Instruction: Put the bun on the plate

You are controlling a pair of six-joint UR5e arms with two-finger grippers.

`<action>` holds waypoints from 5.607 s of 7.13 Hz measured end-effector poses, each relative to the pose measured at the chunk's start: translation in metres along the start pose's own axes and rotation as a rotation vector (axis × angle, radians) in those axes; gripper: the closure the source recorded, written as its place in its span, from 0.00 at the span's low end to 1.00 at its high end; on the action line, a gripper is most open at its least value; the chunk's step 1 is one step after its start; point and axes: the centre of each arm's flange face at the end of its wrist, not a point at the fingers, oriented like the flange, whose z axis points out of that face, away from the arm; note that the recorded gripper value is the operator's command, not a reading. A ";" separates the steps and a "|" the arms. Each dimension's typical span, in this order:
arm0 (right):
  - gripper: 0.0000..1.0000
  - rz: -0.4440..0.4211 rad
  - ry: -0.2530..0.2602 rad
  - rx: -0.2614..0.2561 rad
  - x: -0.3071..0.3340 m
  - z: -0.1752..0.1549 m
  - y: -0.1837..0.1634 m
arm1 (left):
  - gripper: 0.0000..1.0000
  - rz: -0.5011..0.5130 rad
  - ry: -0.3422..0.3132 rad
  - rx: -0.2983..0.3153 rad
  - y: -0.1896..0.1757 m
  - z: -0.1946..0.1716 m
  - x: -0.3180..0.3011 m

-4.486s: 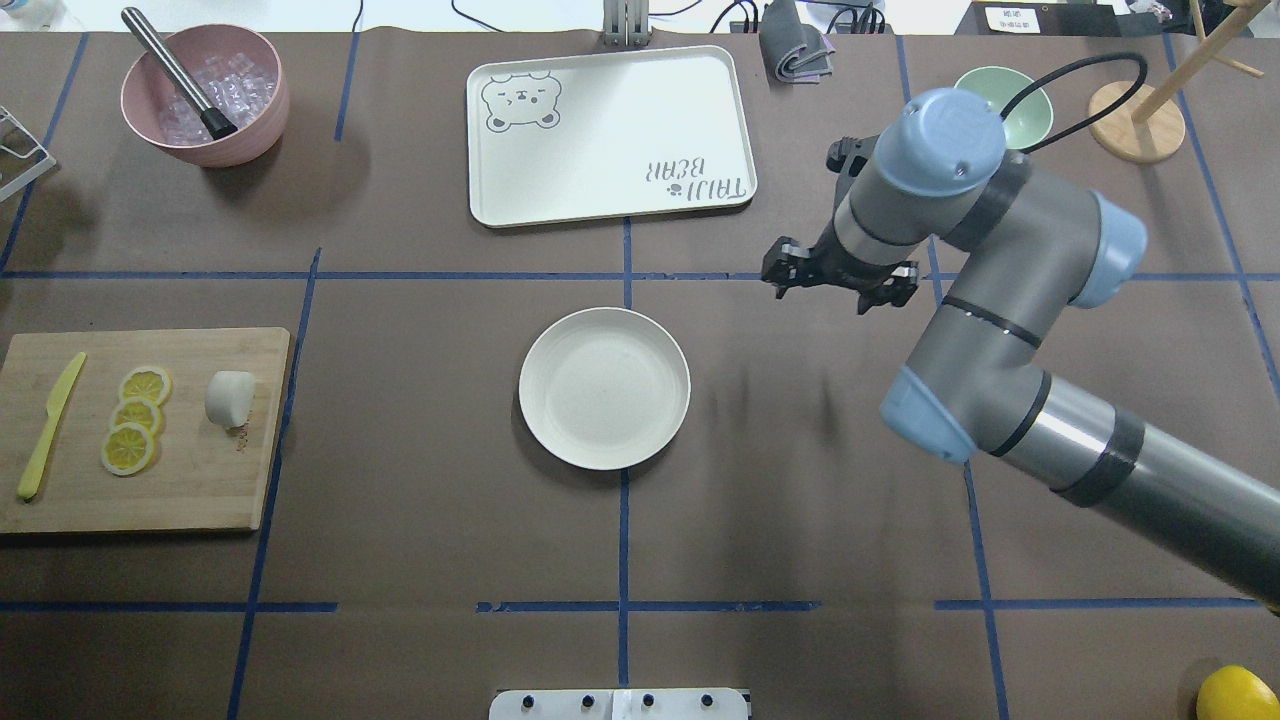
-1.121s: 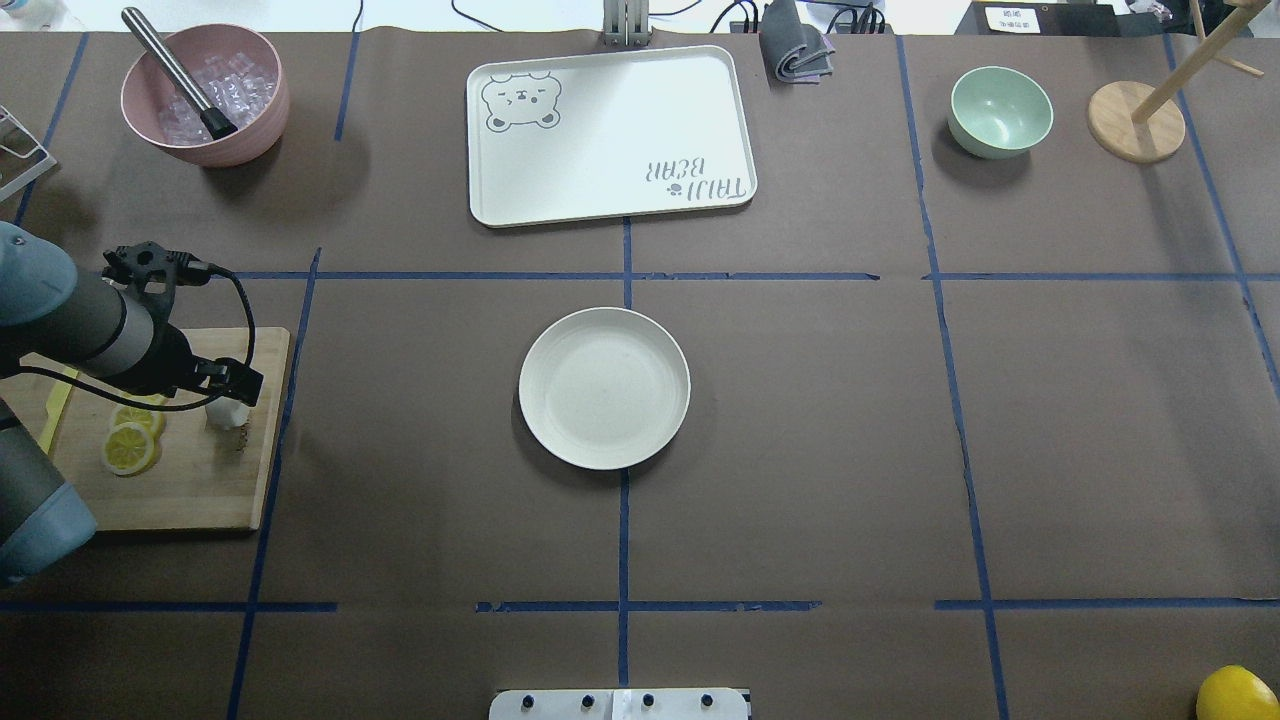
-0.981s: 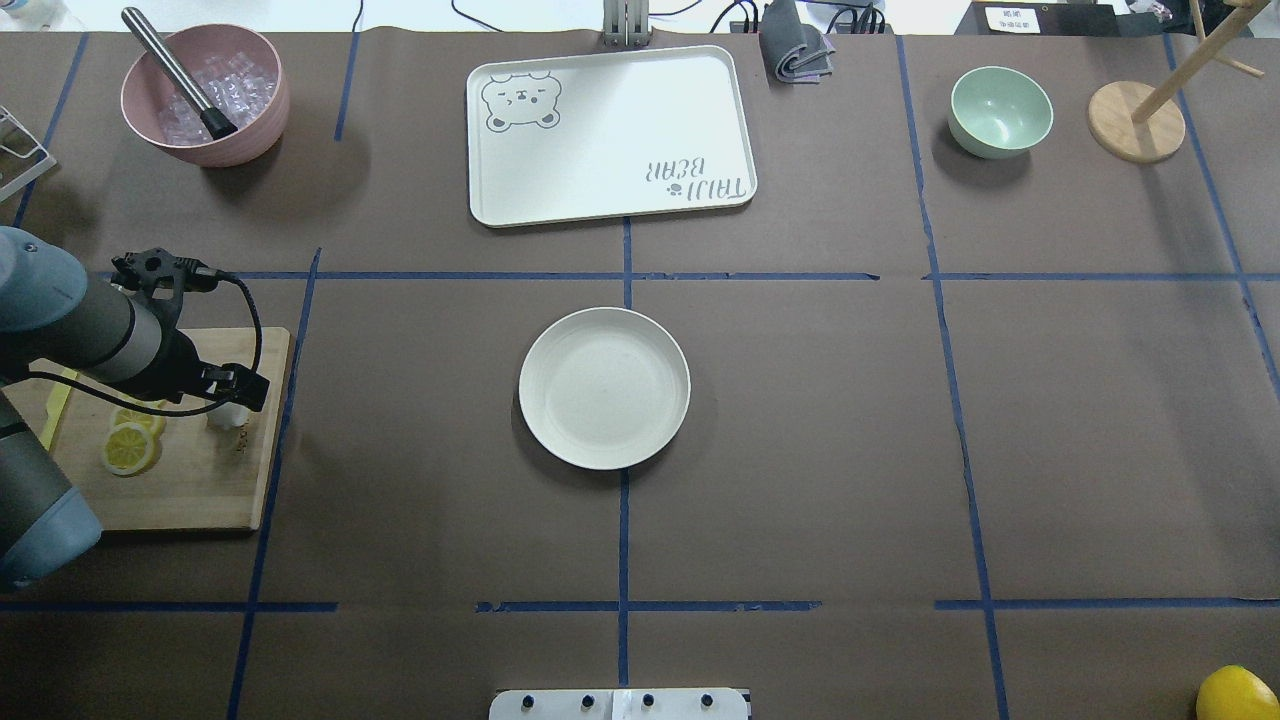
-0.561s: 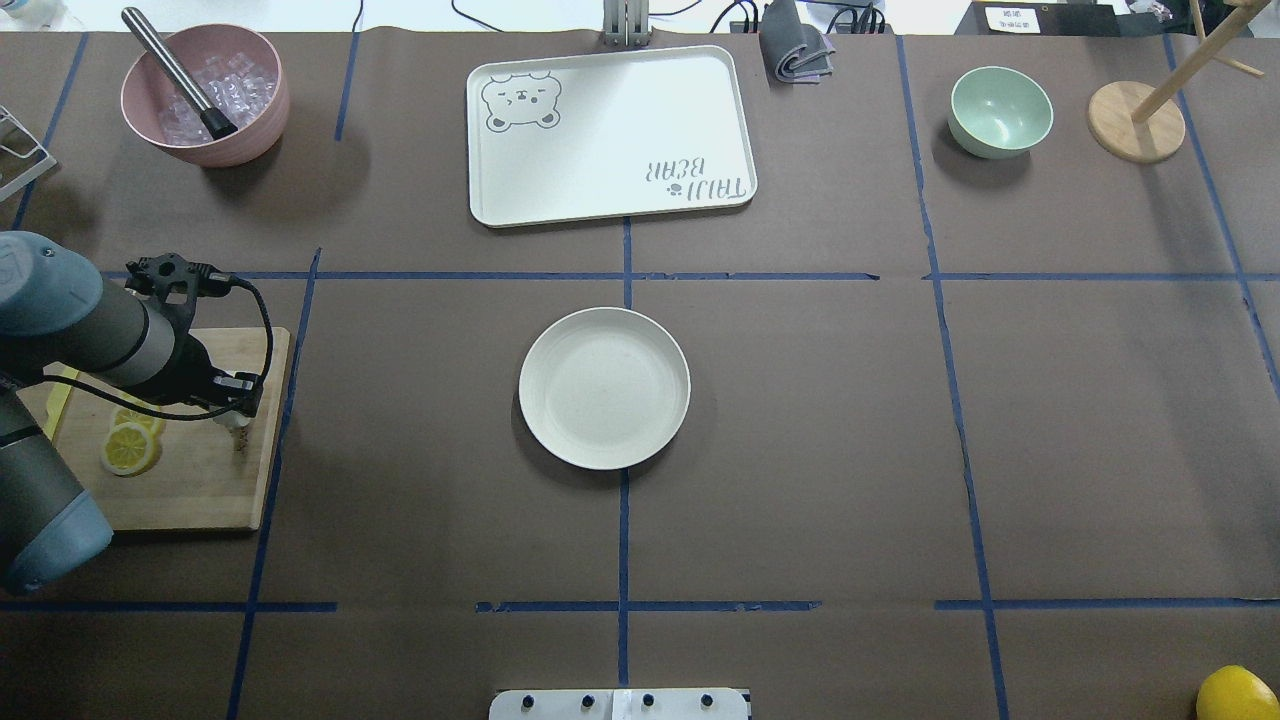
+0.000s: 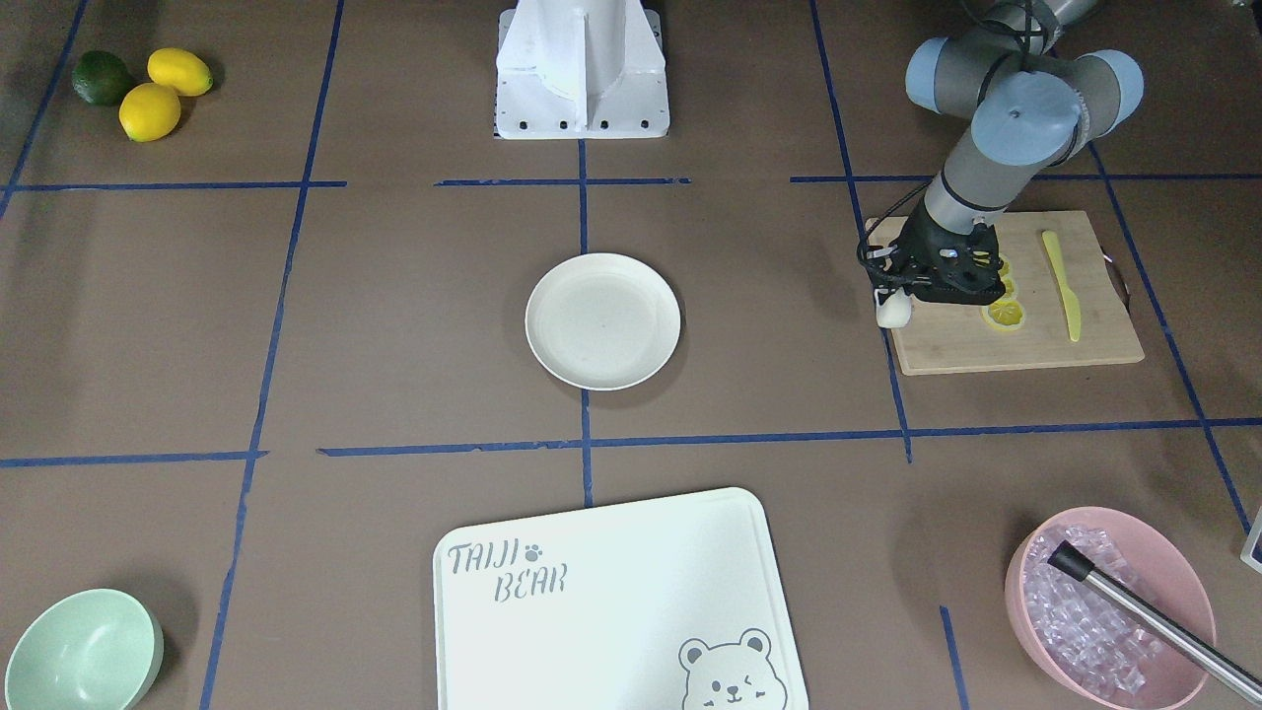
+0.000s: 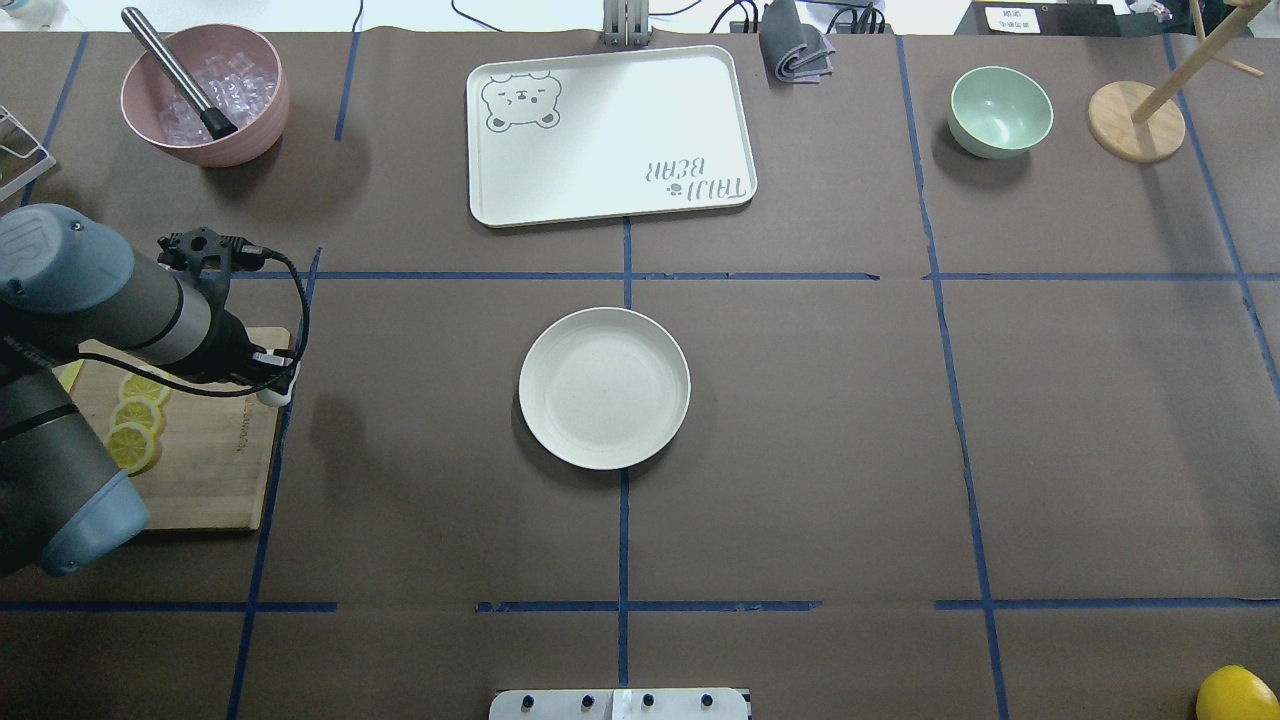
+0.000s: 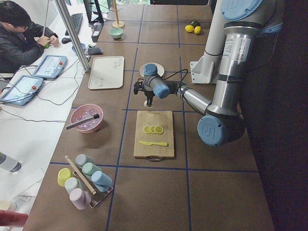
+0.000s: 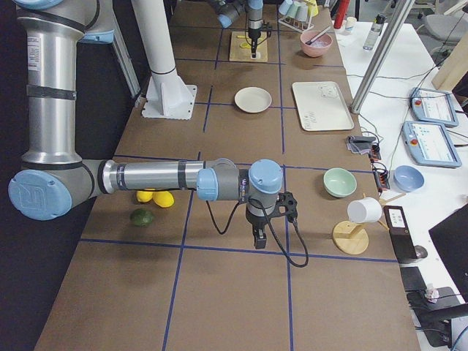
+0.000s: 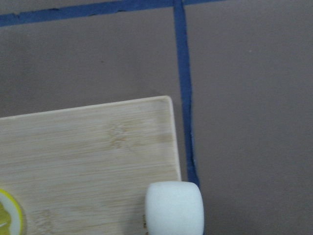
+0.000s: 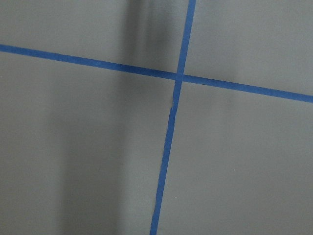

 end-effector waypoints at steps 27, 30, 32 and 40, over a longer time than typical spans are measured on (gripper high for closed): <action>0.00 0.004 -0.001 -0.008 0.003 0.004 -0.002 | 0.00 -0.012 -0.005 -0.059 0.015 -0.155 -0.438; 0.00 0.004 -0.001 -0.007 0.003 0.004 -0.002 | 0.00 -0.055 -0.060 -0.084 0.020 -0.144 -0.464; 0.00 0.005 -0.002 -0.006 0.002 0.003 -0.002 | 0.00 -0.059 -0.090 -0.092 0.021 -0.141 -0.470; 0.00 0.006 -0.004 -0.006 0.002 0.003 -0.002 | 0.00 -0.079 -0.097 -0.117 0.032 -0.130 -0.482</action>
